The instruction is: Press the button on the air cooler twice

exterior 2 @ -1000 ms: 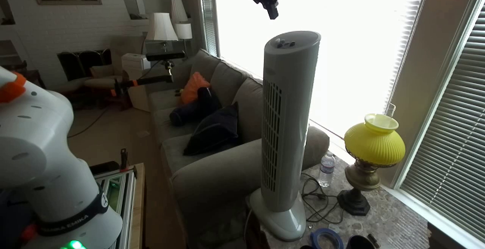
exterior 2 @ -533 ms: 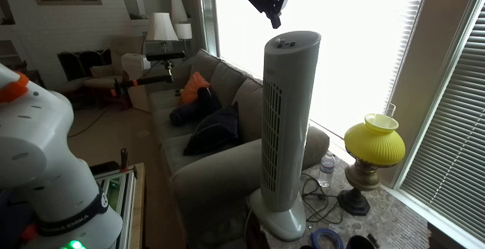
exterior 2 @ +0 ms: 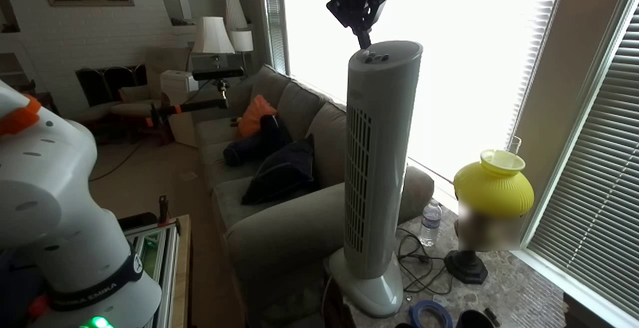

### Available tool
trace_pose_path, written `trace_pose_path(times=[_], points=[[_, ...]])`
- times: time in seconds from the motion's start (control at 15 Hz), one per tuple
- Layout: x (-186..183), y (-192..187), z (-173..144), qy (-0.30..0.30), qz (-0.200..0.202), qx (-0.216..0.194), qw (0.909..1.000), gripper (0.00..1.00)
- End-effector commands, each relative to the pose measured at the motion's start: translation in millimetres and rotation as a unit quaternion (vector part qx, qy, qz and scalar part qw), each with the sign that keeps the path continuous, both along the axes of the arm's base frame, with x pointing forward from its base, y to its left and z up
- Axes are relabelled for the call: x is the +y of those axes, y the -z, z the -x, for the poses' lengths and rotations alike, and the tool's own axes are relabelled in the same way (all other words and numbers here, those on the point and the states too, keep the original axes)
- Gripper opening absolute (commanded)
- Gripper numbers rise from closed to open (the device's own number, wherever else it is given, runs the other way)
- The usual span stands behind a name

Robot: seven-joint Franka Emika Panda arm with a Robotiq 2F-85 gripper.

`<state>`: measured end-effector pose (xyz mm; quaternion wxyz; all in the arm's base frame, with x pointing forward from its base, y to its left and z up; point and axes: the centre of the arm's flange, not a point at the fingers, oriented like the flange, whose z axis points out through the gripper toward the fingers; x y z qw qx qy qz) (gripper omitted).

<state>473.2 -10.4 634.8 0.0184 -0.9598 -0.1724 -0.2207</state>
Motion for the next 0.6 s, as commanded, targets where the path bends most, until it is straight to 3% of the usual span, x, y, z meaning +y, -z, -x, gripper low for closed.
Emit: trace_pose_path(times=[0.0, 0.53], points=[[-0.1, 9.2, -2.0, -0.007, -0.002, 0.014, 0.9999, 0.00], [-2.2, 17.4, -4.9, -0.009, -0.001, 0.016, 0.9998, 0.00]])
